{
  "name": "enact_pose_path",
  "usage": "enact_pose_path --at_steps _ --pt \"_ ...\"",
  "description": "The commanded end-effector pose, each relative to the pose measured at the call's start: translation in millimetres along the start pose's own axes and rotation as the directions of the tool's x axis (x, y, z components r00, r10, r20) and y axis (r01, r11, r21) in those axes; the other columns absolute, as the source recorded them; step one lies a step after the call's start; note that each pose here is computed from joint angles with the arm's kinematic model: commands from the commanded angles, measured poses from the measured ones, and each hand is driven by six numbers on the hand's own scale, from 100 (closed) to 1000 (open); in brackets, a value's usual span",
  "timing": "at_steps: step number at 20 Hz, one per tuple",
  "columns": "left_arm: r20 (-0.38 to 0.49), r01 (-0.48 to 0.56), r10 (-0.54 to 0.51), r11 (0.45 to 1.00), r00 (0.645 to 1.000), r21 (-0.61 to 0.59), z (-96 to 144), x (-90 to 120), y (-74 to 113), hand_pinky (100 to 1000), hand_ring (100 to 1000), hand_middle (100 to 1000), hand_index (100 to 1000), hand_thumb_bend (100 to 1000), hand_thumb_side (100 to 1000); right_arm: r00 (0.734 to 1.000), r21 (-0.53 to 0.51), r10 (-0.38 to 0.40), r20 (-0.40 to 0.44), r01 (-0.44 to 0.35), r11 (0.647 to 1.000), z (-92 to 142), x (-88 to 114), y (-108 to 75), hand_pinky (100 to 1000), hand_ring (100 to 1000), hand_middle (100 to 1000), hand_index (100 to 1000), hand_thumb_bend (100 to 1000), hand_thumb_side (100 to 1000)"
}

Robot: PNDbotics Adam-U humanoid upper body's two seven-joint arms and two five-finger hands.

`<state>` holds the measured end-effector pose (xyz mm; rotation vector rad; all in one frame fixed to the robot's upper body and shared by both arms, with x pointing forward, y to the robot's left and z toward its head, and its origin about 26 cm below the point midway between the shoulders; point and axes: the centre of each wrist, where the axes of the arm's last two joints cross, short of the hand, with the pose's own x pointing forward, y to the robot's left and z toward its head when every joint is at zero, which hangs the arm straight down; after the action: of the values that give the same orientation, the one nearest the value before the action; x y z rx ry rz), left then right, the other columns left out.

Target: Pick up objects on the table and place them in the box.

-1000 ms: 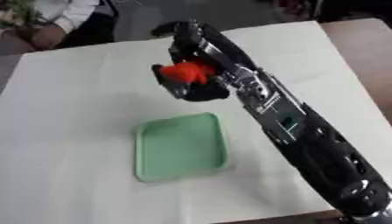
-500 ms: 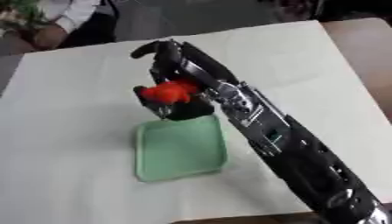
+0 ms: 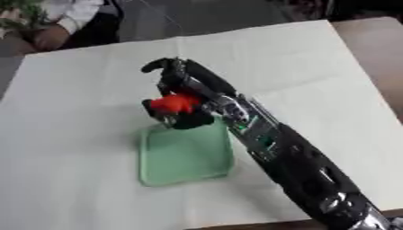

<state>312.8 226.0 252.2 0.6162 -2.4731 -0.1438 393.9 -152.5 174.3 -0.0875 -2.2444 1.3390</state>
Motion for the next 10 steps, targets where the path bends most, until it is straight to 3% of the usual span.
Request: enact_pose_path --at_steps 1,2,3,4,5,6,7,10 --pt "0.035 0.003 -0.004 1.0 0.999 0.01 -5.8 6.2 4.4 479 615 715 845 493 785 0.997 -0.032 0.061 0.037 -0.06 0.998 -3.9 2.5 -7.8 100 1000 100 100 179 314" --pt "0.035 0.004 -0.004 1.0 0.999 0.009 -5.8 6.2 4.4 479 615 715 845 493 785 0.996 -0.04 0.082 0.046 -0.08 0.996 -3.1 2.6 -7.7 100 1000 100 169 224 402" --pt "0.035 0.005 -0.005 1.0 0.999 0.009 -5.8 6.1 4.5 479 616 715 845 492 784 0.994 -0.047 0.098 0.058 -0.095 0.994 -2.3 3.0 -7.2 100 1000 100 306 254 506" --pt "0.034 0.006 -0.006 1.0 0.999 0.009 -5.7 6.0 4.7 479 616 715 845 492 784 0.991 -0.052 0.111 0.069 -0.108 0.993 -1.1 3.0 -6.4 100 1000 100 336 257 524" --pt "0.034 0.007 -0.007 1.0 0.999 0.009 -5.7 5.9 4.9 479 615 715 845 492 784 0.989 -0.053 0.123 0.079 -0.119 0.991 0.2 3.0 -5.4 100 1000 144 498 268 612" --pt "0.034 0.008 -0.008 1.0 0.999 0.009 -5.6 5.8 5.1 479 615 715 845 492 784 0.988 -0.052 0.13 0.087 -0.126 0.991 1.5 3.0 -4.2 100 1000 204 551 274 645" --pt "0.033 0.009 -0.01 1.0 0.999 0.008 -5.4 5.6 5.2 478 615 715 845 493 784 0.987 -0.054 0.132 0.092 -0.127 0.99 2.7 2.8 -2.9 168 1000 258 597 291 674" --pt "0.032 0.011 -0.011 1.0 0.999 0.007 -5.3 5.4 5.4 479 615 715 845 492 784 0.987 -0.068 0.123 0.1 -0.117 0.991 5.4 1.6 -0.9 248 1000 309 636 314 702"
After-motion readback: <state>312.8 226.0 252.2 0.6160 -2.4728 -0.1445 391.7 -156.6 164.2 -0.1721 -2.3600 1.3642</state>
